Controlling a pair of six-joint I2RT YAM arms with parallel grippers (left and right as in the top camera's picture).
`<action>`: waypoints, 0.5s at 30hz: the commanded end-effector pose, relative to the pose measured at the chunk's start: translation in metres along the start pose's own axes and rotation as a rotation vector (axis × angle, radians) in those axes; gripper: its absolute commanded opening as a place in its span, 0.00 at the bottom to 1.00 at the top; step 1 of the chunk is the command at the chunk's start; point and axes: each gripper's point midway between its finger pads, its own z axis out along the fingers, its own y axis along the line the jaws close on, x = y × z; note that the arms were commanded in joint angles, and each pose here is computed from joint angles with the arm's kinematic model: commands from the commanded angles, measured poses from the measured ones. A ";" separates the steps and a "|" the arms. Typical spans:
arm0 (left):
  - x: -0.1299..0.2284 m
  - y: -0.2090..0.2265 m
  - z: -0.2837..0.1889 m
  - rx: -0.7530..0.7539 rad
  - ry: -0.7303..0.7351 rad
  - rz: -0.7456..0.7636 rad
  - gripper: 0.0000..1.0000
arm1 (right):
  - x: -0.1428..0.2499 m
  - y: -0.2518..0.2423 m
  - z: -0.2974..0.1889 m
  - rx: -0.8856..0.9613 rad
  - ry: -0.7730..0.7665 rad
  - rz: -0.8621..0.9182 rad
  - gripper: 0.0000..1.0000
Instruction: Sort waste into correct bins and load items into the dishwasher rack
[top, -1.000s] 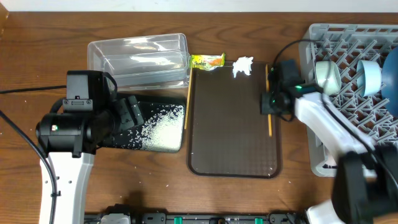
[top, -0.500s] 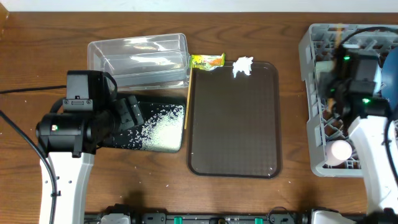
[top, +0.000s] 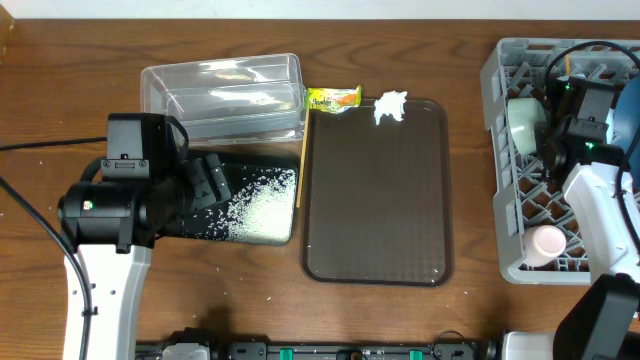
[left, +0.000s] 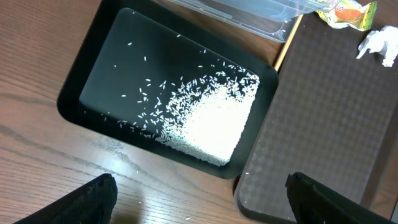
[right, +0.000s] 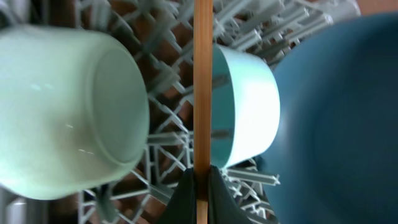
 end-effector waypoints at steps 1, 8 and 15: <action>-0.002 0.003 0.000 -0.013 -0.007 -0.009 0.90 | 0.014 -0.020 0.007 0.065 0.055 -0.009 0.01; -0.002 0.003 0.000 -0.013 -0.007 -0.009 0.90 | 0.023 -0.029 0.009 0.046 0.072 0.048 0.61; -0.002 0.003 0.000 -0.013 -0.007 -0.009 0.90 | -0.033 0.016 -0.039 -0.083 -0.149 0.005 0.70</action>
